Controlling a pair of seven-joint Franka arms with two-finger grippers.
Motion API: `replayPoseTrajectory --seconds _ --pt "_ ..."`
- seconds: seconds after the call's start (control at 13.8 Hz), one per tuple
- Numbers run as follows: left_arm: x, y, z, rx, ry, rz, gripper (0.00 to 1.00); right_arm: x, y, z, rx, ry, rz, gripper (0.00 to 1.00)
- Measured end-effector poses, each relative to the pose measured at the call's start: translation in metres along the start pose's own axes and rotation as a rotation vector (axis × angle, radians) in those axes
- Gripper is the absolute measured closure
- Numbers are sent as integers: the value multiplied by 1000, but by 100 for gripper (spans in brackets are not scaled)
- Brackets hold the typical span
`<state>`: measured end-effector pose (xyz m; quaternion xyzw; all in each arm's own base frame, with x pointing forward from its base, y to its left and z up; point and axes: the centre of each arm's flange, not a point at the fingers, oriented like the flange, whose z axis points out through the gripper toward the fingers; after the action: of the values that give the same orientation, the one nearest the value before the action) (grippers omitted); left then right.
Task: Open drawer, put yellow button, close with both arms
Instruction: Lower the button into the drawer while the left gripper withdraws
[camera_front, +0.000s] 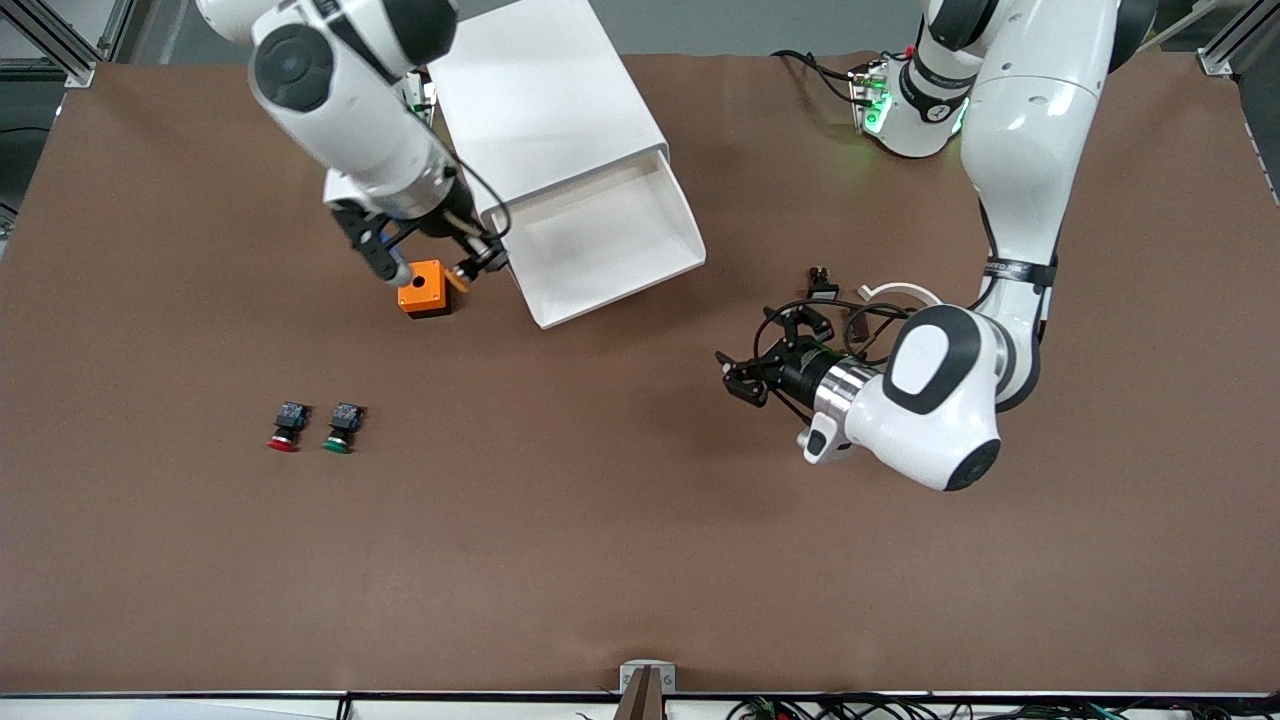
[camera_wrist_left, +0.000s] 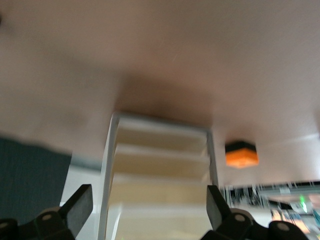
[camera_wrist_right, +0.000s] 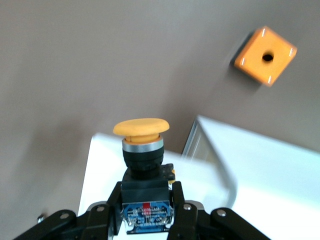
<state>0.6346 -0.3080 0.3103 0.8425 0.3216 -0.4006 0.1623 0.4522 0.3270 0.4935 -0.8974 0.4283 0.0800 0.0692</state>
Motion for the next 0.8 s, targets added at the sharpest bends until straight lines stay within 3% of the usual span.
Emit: replayPoseTrajectory --seconds 0.22,0.44,0.58,0.8 --pt "7 19 -2 -60 230 93 0 -59 -8 4 24 -4 35 59" --pt "-9 19 -46 -77 440 151 0 -82 -20 22 17 3 95 59" --pt "-35 11 -85 -106 505 172 0 -88 -37 40 2 19 133 59" --pt "-47 -10 -137 -181 531 156 0 -104 -61 71 -12 51 164 59"
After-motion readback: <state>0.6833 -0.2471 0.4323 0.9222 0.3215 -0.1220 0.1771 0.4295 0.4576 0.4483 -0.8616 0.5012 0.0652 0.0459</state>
